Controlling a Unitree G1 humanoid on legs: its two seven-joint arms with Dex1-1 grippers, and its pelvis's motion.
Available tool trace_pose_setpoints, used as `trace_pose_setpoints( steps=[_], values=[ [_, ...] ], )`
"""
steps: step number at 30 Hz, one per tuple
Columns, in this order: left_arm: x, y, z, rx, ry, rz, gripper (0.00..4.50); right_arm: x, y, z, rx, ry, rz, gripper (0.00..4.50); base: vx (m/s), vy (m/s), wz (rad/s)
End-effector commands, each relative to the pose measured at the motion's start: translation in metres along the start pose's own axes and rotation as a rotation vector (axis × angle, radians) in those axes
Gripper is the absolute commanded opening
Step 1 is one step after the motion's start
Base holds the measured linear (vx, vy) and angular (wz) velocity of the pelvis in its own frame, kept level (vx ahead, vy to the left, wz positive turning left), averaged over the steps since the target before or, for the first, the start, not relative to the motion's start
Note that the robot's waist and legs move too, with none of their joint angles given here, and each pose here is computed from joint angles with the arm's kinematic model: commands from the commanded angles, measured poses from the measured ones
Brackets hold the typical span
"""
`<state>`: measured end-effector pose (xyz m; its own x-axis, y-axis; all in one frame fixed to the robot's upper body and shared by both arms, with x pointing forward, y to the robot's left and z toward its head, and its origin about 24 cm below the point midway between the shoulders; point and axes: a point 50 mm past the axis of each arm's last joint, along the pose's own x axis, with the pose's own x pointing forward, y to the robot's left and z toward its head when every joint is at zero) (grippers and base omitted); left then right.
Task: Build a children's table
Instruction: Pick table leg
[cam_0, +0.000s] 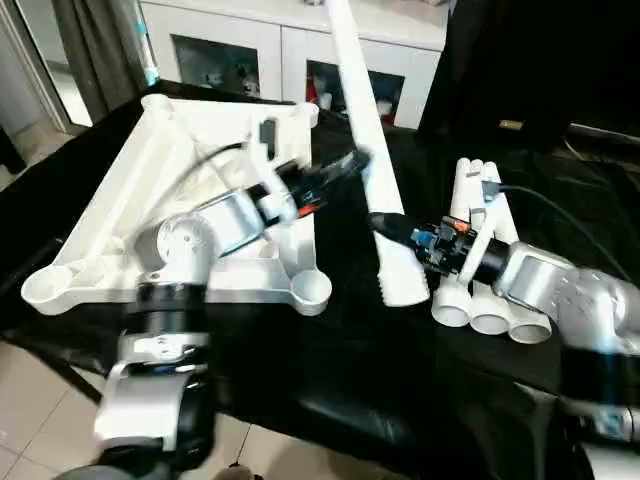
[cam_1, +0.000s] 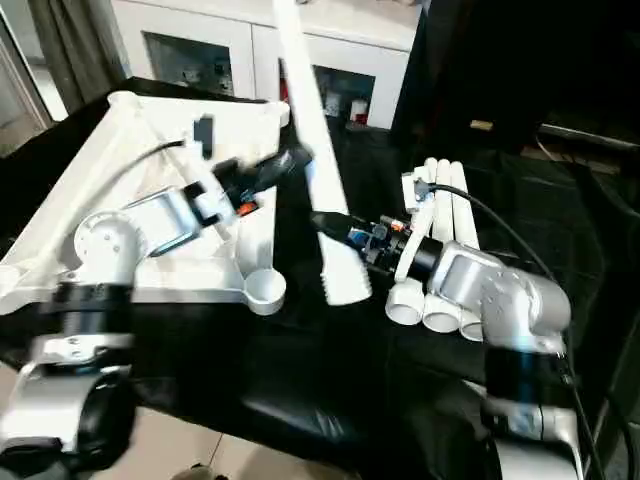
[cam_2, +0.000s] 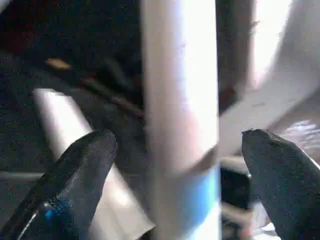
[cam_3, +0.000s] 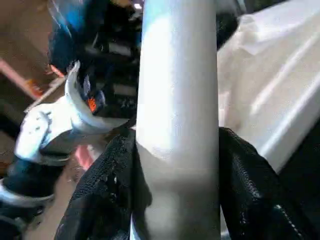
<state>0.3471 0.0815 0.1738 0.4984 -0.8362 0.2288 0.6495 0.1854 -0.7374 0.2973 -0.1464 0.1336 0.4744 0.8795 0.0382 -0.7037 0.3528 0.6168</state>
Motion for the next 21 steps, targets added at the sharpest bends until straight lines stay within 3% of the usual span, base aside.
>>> trace_pose_setpoints(
  steps=[1,11,12,16,17,18,21],
  values=[
    [0.003,-0.014,0.003,0.017,0.016,-0.055,4.50,0.003,0.007,0.000,-0.020,0.005,0.035,1.87,0.000,0.000,0.00],
    [0.000,-0.020,-0.011,0.069,0.107,-0.005,4.50,0.012,0.007,-0.004,-0.045,0.030,-0.014,1.87,0.000,0.000,0.00],
    [0.000,-0.020,-0.012,0.076,0.116,0.002,4.23,0.012,0.007,-0.004,-0.047,0.028,-0.018,1.87,0.000,0.000,0.00],
    [0.001,-0.017,-0.024,0.153,0.167,0.092,4.16,0.016,0.008,-0.001,-0.095,0.025,-0.074,1.87,0.000,0.000,0.00],
    [0.001,-0.017,-0.024,0.153,0.167,0.093,4.16,0.016,0.008,-0.001,-0.096,0.026,-0.075,1.87,0.000,0.000,0.00],
    [0.001,-0.015,-0.026,0.155,0.167,0.113,3.82,0.019,0.008,-0.001,-0.109,0.030,-0.086,1.87,0.000,0.000,0.00],
    [0.002,-0.013,-0.029,0.127,0.152,0.124,3.74,0.025,0.012,0.000,-0.145,0.040,-0.096,1.87,0.000,0.000,0.00]
  ],
)
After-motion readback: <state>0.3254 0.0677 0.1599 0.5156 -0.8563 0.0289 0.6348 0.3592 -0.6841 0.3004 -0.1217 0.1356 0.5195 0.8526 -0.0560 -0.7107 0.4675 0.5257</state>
